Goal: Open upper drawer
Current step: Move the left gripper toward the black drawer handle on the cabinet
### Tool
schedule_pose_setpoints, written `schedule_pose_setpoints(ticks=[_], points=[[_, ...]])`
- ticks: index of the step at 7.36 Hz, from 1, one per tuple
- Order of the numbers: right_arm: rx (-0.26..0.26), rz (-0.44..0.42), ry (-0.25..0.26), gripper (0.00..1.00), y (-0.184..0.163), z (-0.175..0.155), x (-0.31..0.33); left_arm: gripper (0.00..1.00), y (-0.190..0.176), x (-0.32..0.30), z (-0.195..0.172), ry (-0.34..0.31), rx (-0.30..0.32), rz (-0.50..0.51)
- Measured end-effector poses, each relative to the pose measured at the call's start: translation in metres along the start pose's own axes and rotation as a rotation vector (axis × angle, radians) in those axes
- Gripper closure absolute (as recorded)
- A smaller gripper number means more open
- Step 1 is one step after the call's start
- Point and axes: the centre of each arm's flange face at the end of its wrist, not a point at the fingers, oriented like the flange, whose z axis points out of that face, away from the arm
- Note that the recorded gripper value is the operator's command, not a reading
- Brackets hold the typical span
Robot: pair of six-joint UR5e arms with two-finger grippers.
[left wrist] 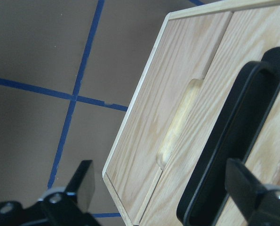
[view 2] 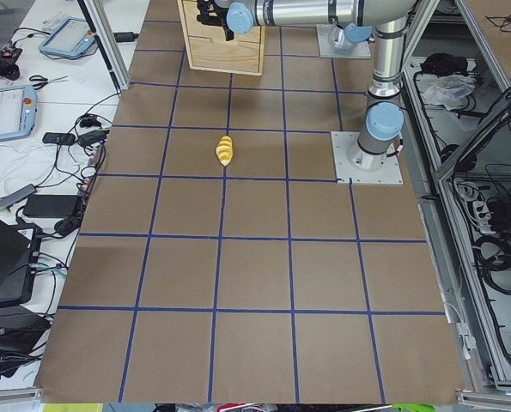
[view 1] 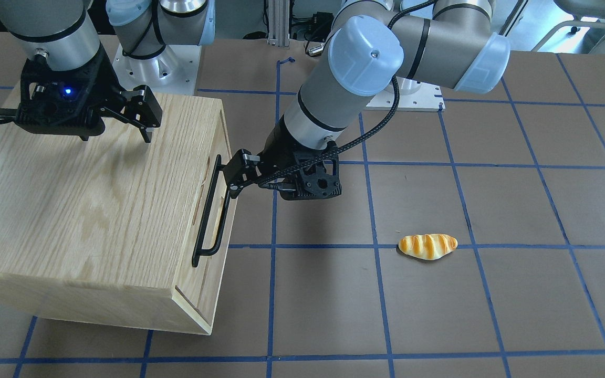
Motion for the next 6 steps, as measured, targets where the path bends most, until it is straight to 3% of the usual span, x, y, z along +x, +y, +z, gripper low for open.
schedule_pose_setpoints(ticks=[6], points=[[0.0, 0.0, 0.0, 0.0, 0.0, 0.0, 0.0, 0.0, 0.002, 0.006, 0.033, 0.001, -0.011, 0.033]])
